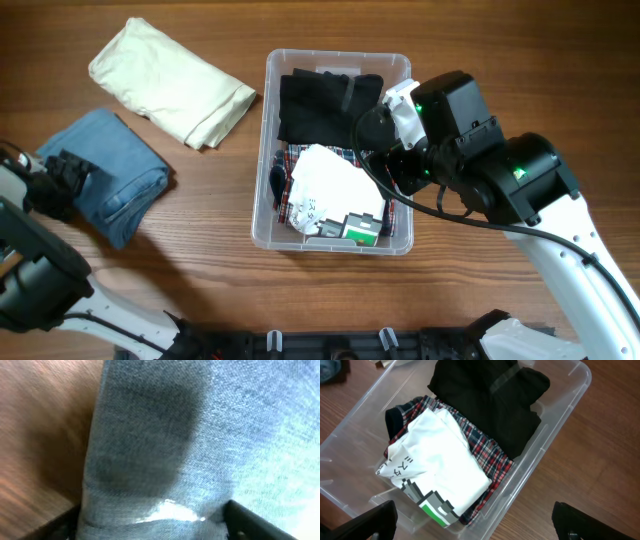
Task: Pack container
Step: 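Grasp the folded blue jeans with the left gripper and lift, then carry the jeans over the bin and lay them on top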
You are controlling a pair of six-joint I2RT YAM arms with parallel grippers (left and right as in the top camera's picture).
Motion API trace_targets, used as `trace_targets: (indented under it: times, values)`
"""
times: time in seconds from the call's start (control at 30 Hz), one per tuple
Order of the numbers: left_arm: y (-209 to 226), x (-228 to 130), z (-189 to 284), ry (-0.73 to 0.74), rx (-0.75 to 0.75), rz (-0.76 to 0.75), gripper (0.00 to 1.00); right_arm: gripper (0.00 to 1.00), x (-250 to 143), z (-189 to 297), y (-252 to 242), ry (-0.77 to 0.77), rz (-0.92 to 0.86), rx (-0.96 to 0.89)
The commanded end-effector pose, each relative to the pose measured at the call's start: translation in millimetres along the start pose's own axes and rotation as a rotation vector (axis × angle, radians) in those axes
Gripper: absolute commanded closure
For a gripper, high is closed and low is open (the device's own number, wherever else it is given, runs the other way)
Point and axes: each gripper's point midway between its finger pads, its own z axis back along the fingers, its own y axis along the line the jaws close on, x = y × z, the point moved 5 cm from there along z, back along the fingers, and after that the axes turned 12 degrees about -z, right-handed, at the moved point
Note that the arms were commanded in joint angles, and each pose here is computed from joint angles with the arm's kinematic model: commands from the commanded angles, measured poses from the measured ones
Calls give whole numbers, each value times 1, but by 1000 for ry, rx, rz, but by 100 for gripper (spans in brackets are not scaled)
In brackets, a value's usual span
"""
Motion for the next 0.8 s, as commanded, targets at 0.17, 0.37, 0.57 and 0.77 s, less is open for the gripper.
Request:
trace_targets:
  times: [0.17, 0.37, 0.57, 0.77]
  values:
    - [-28, -14, -1, 78, -194, -33, 96, 0, 3, -3, -4, -12, -18, -32]
    - [-69, -10, 80, -81, -328, -132, 96, 0, 23, 15, -15, -160, -33, -110]
    - [-130, -42, 192, -331, -411, -267, 96, 0, 25, 49, -60, -329, -320, -393]
    - [-214, -120, 254, -418, -593, -568, 96, 0, 10, 92, -117, -442, -595, -483]
